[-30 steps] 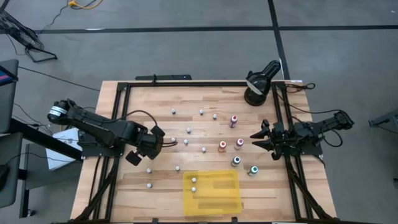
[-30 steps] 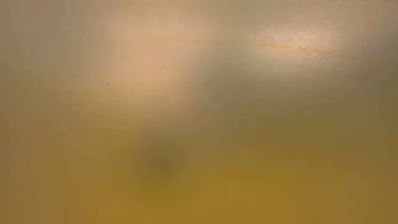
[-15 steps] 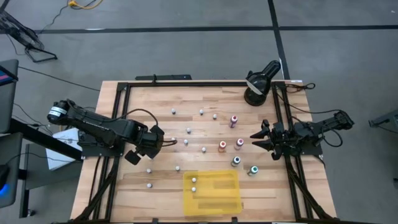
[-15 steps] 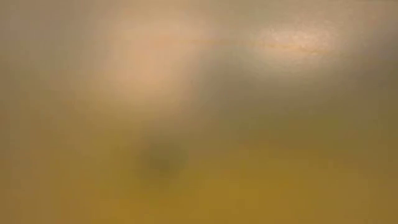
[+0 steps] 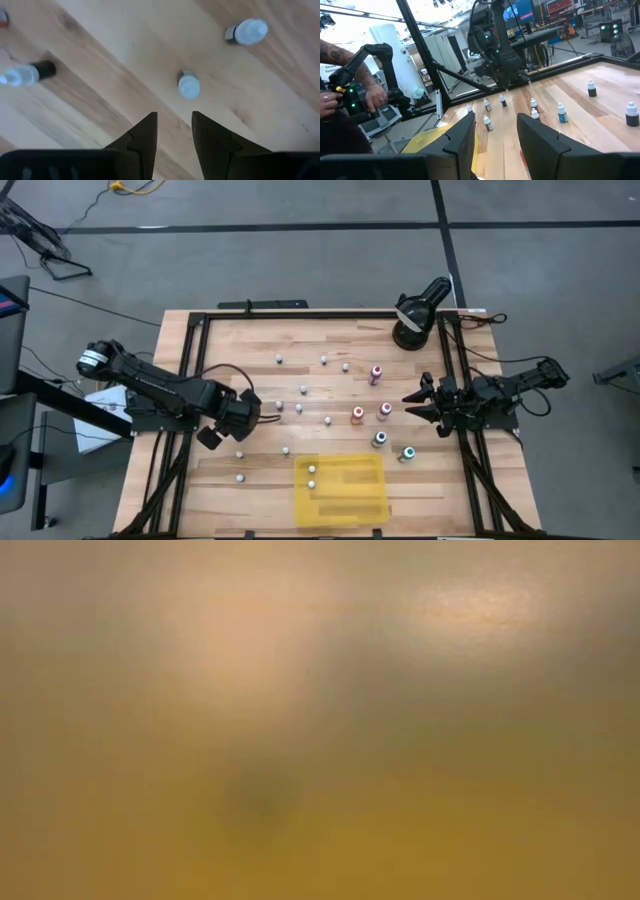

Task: Pick & Place food coloring
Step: Put the small purple food coloring bottle in the yellow bin

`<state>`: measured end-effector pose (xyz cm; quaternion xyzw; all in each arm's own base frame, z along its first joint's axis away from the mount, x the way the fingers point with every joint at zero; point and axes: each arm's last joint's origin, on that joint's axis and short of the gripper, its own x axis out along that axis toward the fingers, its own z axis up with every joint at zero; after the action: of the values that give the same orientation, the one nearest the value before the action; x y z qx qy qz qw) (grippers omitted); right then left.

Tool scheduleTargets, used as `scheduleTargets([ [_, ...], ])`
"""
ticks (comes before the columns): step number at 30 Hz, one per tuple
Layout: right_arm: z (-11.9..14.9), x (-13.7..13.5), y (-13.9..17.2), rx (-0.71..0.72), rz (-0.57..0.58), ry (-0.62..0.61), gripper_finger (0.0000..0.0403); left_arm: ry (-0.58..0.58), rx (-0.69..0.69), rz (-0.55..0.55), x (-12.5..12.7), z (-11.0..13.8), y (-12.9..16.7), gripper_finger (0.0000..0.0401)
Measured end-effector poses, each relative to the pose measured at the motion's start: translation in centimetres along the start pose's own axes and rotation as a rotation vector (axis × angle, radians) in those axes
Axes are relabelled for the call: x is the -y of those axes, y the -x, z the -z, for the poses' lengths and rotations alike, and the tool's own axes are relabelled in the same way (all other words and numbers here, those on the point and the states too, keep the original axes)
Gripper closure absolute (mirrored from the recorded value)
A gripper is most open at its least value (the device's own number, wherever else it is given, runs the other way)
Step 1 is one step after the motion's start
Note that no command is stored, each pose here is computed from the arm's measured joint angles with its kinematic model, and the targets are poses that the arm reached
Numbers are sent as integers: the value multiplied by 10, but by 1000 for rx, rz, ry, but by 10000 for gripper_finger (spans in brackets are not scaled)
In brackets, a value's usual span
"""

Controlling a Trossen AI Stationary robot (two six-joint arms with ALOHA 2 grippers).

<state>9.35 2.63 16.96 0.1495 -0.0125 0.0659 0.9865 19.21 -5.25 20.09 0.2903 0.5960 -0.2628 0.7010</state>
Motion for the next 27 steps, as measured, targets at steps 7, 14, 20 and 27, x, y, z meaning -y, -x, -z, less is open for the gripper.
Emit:
scheduleTargets([
  [7,0,0,0,0,0,0,265,-31,23,21,9,-2,-8,287],
  [14,0,0,0,0,0,0,264,-44,43,13,11,-5,-13,287],
  [20,0,0,0,0,-1,0,266,-44,21,25,8,-10,-24,287],
  [27,0,0,0,0,0,0,264,-44,58,15,7,-14,-25,287],
])
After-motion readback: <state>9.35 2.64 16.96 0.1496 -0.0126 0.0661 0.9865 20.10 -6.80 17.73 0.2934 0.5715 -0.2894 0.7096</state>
